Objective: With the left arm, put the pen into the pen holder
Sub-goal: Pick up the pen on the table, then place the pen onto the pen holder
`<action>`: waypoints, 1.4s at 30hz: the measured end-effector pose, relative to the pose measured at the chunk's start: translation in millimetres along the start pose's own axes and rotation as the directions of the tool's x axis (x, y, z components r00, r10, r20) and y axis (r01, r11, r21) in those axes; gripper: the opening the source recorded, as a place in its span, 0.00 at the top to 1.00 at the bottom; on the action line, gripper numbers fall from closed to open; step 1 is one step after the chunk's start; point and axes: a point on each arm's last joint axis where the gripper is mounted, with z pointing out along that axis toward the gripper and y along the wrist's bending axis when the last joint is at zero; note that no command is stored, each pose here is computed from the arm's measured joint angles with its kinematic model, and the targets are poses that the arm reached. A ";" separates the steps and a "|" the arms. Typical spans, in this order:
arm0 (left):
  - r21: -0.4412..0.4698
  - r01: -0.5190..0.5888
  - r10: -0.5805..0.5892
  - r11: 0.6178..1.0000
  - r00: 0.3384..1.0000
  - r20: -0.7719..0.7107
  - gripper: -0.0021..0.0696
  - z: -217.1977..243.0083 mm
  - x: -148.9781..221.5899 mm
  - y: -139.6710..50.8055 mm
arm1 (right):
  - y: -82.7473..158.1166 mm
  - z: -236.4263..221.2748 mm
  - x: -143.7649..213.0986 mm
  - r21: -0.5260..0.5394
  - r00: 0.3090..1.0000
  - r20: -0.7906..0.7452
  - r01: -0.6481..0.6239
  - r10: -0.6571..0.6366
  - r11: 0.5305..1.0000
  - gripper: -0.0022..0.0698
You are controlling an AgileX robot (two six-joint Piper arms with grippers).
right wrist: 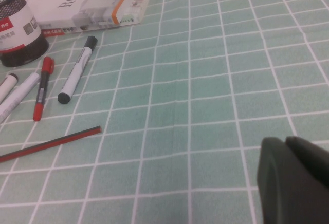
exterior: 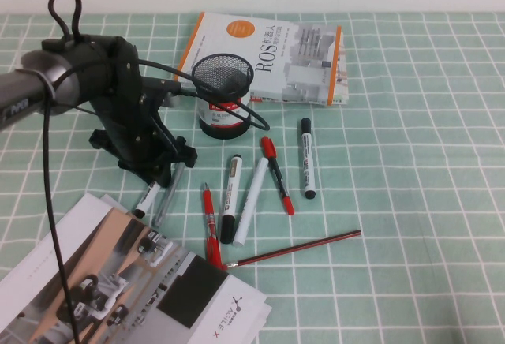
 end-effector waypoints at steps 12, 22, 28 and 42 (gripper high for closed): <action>-0.034 -0.079 0.086 0.996 0.940 0.330 0.82 -113.6 17.3 -8.4 | 0.0 0.0 0.0 0.000 1.000 0.000 0.000 0.000 1.000 1.00; -0.012 -0.010 0.015 1.000 0.509 0.861 0.82 -169.7 50.6 -18.9 | 0.0 0.0 0.0 0.000 1.000 0.000 0.000 0.000 1.000 1.00; -0.055 0.014 0.042 0.998 0.468 0.883 0.82 -150.2 41.6 -27.0 | 0.0 0.0 0.0 0.000 1.000 0.000 0.000 0.000 1.000 1.00; 0.010 -0.077 0.012 0.997 0.273 0.962 0.82 -106.2 10.8 -50.3 | 0.1 0.0 0.0 -0.001 1.000 0.000 -0.004 0.004 1.000 1.00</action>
